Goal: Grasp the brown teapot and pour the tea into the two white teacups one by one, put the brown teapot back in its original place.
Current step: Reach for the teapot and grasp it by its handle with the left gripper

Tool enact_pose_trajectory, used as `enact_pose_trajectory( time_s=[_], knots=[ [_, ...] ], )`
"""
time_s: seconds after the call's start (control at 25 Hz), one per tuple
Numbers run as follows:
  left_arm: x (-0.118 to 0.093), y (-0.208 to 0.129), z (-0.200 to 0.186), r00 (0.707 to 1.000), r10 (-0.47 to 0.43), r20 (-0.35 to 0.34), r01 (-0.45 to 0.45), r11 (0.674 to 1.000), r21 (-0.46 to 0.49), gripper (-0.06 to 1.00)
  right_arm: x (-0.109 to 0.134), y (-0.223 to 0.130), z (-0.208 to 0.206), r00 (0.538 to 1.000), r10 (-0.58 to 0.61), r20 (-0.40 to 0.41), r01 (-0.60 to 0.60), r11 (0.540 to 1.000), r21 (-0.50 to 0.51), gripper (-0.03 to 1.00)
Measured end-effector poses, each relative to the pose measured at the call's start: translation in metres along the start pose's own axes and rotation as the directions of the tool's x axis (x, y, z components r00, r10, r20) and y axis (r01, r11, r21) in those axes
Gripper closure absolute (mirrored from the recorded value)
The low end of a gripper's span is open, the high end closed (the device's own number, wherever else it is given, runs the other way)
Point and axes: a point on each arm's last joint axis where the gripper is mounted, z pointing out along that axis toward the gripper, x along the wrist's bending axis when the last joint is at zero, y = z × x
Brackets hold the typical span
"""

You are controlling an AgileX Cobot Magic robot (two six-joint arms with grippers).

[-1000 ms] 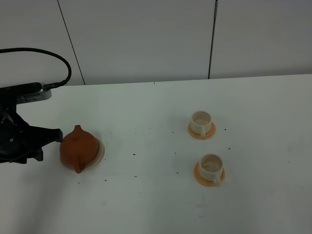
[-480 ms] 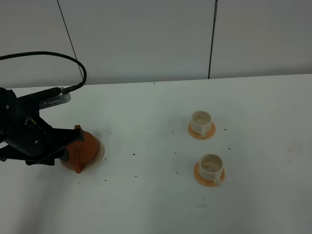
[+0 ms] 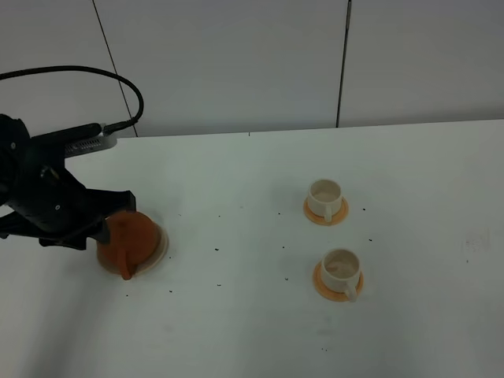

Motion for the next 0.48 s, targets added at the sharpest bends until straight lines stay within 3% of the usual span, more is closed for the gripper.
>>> enact_pose_trajectory(
  time_s=[0.12, 0.24, 0.36, 0.48],
  knots=[
    [-0.005, 0.013, -0.002, 1.000, -0.013, 0.000, 0.013, 0.997, 0.071, 0.57, 0.000, 0.000, 0.000, 1.000, 0.000, 0.000, 0.000, 1.000, 0.000, 0.88],
    [-0.013, 0.017, -0.003, 0.998, -0.023, 0.053, 0.014, 0.987, 0.159, 0.57, 0.000, 0.000, 0.000, 1.000, 0.000, 0.000, 0.000, 1.000, 0.000, 0.88],
    [-0.020, 0.017, -0.006, 0.992, -0.016, 0.122, -0.006, 0.984, 0.180, 0.57, 0.000, 0.000, 0.000, 1.000, 0.000, 0.000, 0.000, 1.000, 0.000, 0.88],
    [-0.023, 0.017, -0.006, 0.992, 0.002, 0.130, -0.026, 0.983, 0.181, 0.57, 0.000, 0.000, 0.000, 1.000, 0.000, 0.000, 0.000, 1.000, 0.000, 0.88]
  ],
)
